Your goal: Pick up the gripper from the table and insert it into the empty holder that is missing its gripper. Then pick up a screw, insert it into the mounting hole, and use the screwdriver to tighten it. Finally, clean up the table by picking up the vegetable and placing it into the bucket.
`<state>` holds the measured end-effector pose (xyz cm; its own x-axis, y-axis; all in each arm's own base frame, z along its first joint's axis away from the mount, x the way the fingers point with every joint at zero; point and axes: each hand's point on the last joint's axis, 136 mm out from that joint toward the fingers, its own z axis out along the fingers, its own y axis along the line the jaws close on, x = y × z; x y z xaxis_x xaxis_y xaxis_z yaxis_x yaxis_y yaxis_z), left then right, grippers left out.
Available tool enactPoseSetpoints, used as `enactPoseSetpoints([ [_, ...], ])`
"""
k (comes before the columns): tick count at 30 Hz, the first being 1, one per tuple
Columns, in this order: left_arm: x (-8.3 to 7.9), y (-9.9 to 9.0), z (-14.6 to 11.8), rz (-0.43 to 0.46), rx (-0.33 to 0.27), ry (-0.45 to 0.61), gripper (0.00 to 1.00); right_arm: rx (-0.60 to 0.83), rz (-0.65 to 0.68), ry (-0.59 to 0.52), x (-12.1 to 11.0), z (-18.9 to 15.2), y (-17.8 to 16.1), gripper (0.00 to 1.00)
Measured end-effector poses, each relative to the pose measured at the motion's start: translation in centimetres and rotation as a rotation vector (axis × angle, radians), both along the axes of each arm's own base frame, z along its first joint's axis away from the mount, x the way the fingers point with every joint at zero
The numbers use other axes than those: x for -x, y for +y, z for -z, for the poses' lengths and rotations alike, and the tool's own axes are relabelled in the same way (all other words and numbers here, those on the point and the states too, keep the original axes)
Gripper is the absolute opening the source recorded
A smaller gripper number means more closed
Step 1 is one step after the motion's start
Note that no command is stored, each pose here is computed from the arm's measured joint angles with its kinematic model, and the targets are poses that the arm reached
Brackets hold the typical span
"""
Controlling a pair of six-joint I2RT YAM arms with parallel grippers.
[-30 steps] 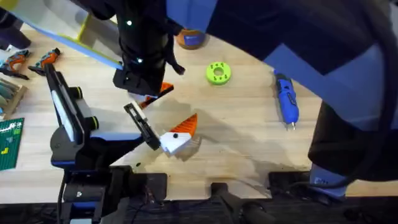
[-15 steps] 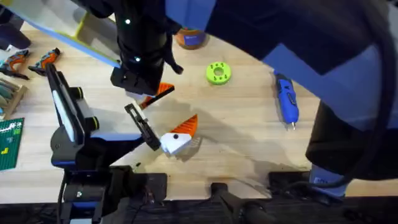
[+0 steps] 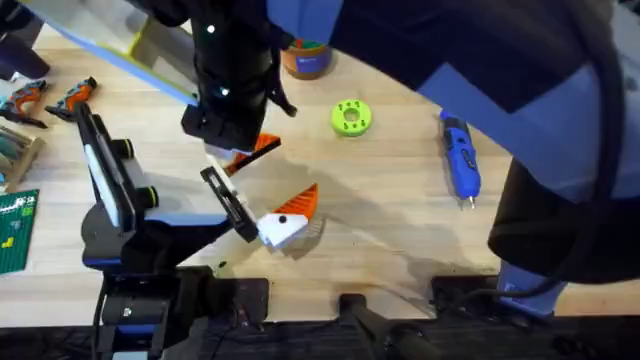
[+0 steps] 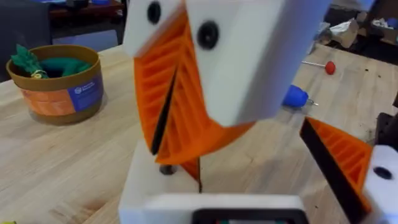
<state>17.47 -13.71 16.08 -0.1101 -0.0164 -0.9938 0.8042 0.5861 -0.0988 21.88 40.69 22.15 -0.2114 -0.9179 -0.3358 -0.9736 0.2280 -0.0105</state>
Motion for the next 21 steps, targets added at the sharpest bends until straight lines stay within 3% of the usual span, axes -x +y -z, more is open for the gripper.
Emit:
enactPoseSetpoints([
  [21, -0.06, 0.04, 0.02, -0.004, 0.002, 0.004, 0.986, -0.027, 0.026, 0.020, -0.46, 0.11, 0.46, 0.006],
])
